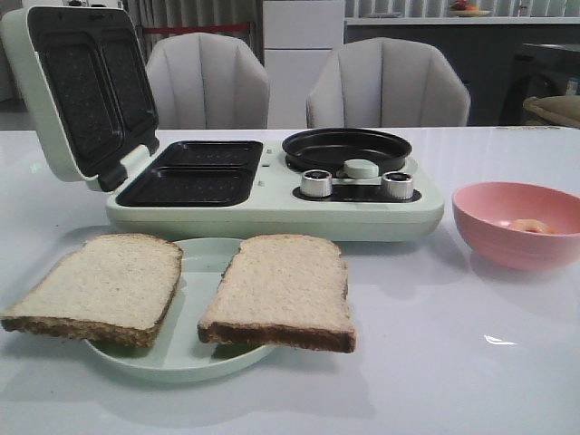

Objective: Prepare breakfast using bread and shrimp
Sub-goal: 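Lower the left gripper and grasp the bread slice nearest it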

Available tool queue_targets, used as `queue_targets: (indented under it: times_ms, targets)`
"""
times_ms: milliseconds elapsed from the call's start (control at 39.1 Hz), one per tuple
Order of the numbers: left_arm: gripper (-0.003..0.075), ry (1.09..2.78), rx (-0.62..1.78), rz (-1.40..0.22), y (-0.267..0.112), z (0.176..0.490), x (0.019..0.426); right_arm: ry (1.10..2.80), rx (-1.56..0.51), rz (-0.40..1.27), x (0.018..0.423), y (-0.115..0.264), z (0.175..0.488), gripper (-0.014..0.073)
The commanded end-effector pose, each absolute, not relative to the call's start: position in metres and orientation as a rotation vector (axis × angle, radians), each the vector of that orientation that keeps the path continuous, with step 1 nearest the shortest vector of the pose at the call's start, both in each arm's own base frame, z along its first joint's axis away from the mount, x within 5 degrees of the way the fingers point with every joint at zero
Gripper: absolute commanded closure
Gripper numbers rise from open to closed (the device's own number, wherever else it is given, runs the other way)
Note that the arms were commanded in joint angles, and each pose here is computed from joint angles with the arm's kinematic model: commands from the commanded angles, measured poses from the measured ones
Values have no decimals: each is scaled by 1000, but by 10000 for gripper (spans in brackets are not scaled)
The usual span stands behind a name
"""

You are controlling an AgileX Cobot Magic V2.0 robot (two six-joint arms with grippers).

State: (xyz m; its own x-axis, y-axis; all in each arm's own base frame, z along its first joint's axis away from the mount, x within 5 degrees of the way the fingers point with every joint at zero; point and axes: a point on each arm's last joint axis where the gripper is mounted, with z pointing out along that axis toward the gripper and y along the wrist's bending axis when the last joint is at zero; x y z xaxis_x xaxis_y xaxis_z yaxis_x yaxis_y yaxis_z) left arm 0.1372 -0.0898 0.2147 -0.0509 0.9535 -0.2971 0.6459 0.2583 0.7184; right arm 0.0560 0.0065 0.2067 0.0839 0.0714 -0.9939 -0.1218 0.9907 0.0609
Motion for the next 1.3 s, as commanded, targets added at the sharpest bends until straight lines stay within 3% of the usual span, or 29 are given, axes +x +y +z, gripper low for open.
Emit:
queue_targets:
  times_ms: [0,332,1278]
  targets:
    - [102,1723,1541,560,-102,214,147,1362,-43,130,52,6,221,433]
    - [102,1750,1649,496,-118,192,166,1362,-43,130,52,6,221,433]
    - [103,1740,1776,595,-135,171,227,1362,-43,130,52,6,221,433]
